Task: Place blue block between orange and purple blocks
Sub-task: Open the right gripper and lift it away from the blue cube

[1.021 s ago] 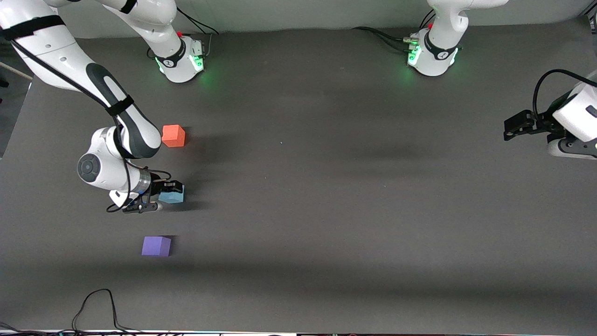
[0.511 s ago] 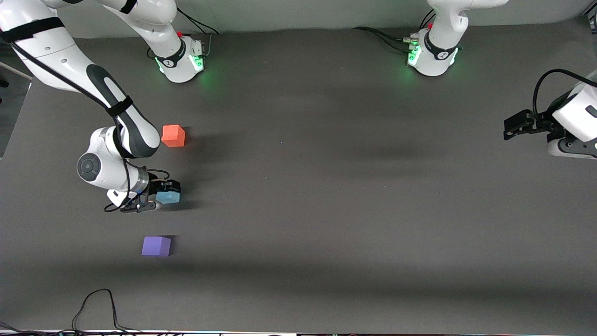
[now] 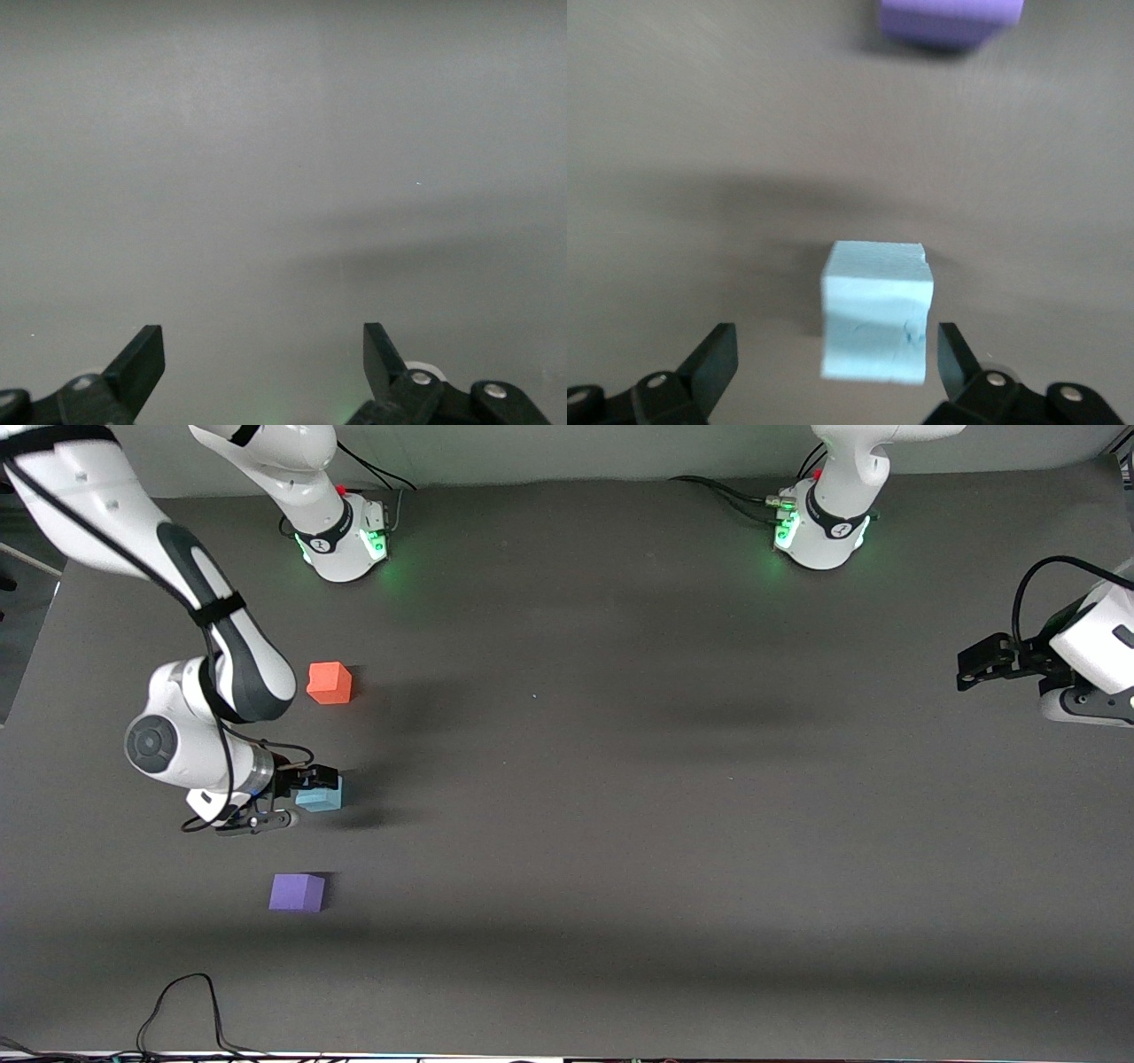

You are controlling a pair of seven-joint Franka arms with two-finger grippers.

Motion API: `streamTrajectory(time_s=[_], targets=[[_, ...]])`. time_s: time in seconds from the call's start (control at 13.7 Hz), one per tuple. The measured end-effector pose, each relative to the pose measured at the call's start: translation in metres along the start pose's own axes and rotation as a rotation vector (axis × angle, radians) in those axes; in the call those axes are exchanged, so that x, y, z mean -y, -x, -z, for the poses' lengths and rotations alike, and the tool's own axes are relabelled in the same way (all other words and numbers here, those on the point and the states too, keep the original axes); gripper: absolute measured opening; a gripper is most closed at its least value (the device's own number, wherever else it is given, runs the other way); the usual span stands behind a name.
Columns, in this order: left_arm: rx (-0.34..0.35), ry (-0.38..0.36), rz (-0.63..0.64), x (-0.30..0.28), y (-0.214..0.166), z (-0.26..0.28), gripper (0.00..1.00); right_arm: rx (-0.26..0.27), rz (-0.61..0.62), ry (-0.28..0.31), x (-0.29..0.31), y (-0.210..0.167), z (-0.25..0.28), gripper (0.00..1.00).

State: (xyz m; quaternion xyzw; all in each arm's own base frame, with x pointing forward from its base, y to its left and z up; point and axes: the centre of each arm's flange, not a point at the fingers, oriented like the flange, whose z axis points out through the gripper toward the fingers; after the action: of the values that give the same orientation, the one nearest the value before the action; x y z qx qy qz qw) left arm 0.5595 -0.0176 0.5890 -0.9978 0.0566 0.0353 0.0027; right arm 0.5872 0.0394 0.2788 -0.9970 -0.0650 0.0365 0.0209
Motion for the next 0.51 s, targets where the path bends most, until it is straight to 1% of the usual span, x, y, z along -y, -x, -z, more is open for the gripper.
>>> streamTrajectory(time_s=[0.15,0.29,0.36,0.51], targets=[[0.000,0.000,0.000,0.000,0.000,0.000,1.00,-0.021,0.029,0.049,0.019,0.009,0.059,1.00],[0.000,0.000,0.000,0.000,0.000,0.000,1.00,-0.038,0.059,0.097,0.040,0.027,0.119,1.00],[0.000,0.000,0.000,0.000,0.000,0.000,1.00,-0.043,0.071,0.103,0.049,0.039,0.154,1.00],[0.000,0.000,0.001,0.000,0.000,0.000,1.00,-0.033,0.081,0.055,0.044,0.062,0.232,1.00]])
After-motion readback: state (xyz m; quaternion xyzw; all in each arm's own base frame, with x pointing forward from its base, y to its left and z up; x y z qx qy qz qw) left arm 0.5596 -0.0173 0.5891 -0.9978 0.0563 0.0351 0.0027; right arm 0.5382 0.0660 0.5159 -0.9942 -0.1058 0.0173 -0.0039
